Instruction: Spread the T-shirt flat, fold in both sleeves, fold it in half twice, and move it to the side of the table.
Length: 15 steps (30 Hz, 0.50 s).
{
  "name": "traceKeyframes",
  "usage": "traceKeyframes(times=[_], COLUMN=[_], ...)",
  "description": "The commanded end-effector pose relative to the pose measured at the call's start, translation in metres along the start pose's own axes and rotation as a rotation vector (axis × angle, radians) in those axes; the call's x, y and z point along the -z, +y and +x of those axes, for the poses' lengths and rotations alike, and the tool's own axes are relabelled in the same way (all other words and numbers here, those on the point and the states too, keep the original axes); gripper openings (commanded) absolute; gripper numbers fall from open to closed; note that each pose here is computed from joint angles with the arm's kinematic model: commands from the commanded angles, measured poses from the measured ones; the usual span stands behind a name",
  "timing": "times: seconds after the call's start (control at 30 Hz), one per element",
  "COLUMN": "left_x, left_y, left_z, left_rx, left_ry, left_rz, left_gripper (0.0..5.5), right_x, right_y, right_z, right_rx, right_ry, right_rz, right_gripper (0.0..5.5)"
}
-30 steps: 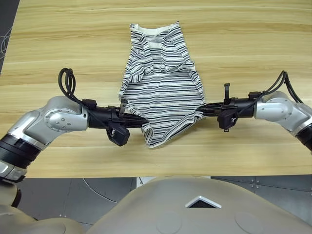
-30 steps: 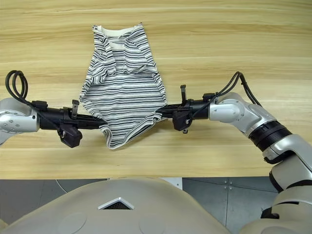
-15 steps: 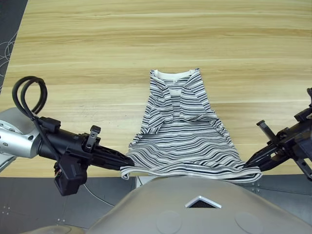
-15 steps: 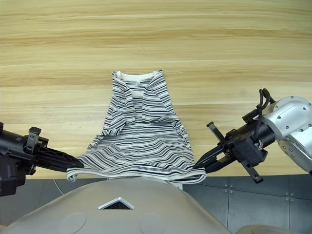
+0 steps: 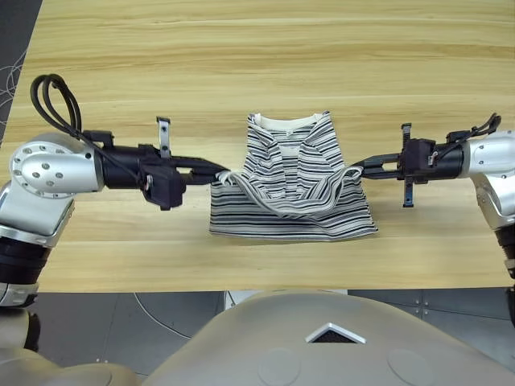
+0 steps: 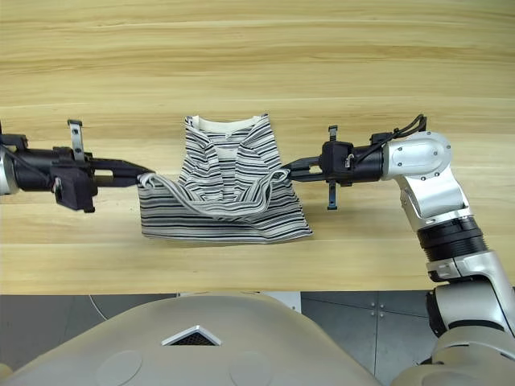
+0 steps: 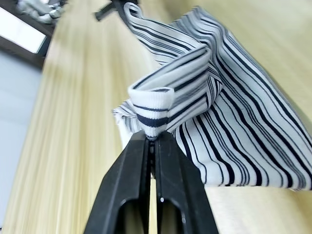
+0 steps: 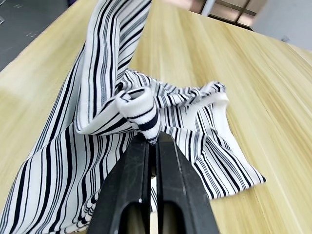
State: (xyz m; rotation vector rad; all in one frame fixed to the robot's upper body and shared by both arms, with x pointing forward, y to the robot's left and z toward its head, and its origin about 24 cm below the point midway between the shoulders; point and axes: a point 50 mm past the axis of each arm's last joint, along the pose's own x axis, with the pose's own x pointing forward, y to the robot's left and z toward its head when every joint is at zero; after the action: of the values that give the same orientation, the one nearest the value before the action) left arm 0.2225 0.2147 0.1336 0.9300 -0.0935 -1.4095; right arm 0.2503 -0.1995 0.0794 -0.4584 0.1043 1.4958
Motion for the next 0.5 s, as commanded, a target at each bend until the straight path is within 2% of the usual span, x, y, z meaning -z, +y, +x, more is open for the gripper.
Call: traceKeyframes(times=[0.03,0.5], left_x=[0.012,0.049], left_y=[0.01,0.019], left_z=[0.001,0.009], left_rx=[-0.061,-0.11], left_ry=[0.045,0.165], left_rz=[-0.037,-0.145], left_gripper=[0.14,0.14], right_x=[0.007,0.016], right_y=[-0.014,-0.049], right_z=[-0.004,0.0], right_rx=[0.051,0.234], right_ry=[0.005,0.03], right_rz=[0.007,0.094], right_gripper=[0.1,0.1])
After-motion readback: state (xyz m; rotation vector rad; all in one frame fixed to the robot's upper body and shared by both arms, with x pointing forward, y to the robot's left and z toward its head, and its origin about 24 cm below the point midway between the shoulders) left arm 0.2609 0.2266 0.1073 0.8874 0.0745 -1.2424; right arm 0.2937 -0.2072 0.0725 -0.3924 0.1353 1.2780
